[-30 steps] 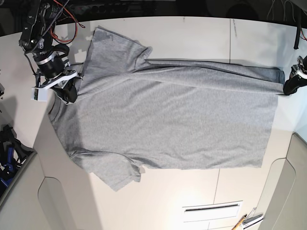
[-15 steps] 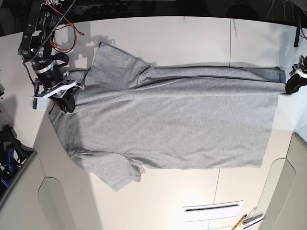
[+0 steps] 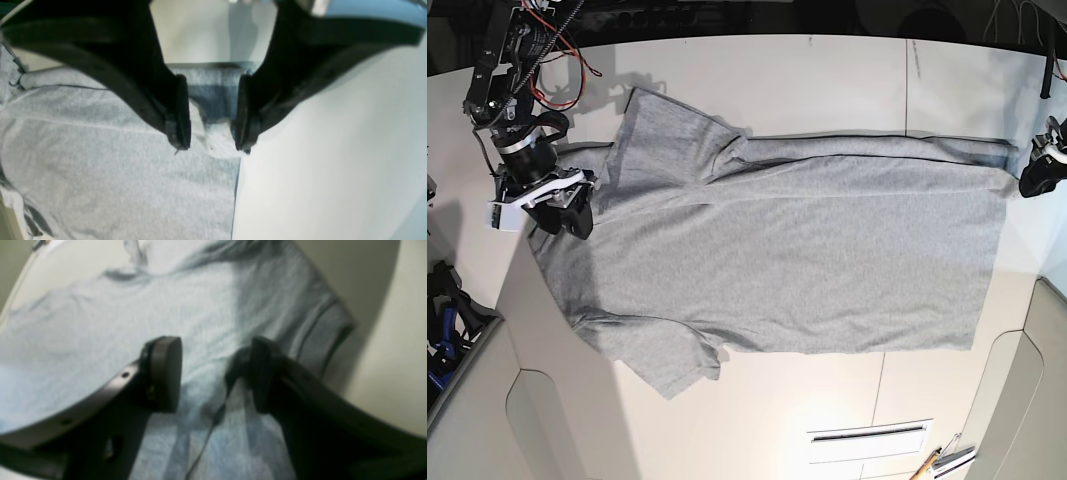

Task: Fold the T-shirt properly
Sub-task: 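Pull the shirt edge with both grippers to straighten it, then release and regrasp the shirt edge with the right gripper near the collar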

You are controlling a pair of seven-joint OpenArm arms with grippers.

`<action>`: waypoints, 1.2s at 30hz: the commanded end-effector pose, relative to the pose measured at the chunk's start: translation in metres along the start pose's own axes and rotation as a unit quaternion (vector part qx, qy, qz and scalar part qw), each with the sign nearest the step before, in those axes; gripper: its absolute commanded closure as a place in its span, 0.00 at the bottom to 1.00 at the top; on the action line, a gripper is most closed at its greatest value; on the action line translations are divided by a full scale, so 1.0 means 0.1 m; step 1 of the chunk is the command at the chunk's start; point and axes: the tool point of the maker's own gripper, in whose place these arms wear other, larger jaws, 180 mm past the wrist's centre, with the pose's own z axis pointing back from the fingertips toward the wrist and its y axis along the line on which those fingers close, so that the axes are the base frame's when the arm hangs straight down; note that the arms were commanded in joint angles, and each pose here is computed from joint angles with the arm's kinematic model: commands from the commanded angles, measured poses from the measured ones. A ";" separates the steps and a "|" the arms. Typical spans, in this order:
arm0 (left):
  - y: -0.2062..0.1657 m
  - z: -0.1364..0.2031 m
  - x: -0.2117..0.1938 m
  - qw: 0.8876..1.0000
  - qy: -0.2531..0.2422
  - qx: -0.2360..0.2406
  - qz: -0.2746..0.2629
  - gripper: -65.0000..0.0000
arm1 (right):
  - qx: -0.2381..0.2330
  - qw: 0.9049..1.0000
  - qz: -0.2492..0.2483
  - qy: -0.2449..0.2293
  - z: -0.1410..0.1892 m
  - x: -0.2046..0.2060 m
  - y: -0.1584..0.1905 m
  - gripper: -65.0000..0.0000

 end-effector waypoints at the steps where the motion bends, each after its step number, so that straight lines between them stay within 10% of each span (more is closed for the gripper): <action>1: -0.01 0.04 0.22 1.000 -0.026 -0.005 -0.015 0.61 | 0.005 0.999 0.000 -0.036 0.04 0.25 0.00 0.50; 8: 0.01 0.07 0.26 0.999 -0.031 -0.003 -0.013 0.61 | -0.001 0.999 -0.037 -0.033 0.50 0.33 -0.15 0.51; 17: -0.18 0.08 0.26 0.997 -0.034 -0.057 0.038 0.61 | 0.017 0.990 -0.119 0.068 1.02 -0.59 -0.01 0.51; 36: -0.33 0.05 0.13 0.993 -0.025 -0.090 0.075 0.61 | 0.132 0.964 -0.157 0.170 0.71 -1.36 1.01 0.51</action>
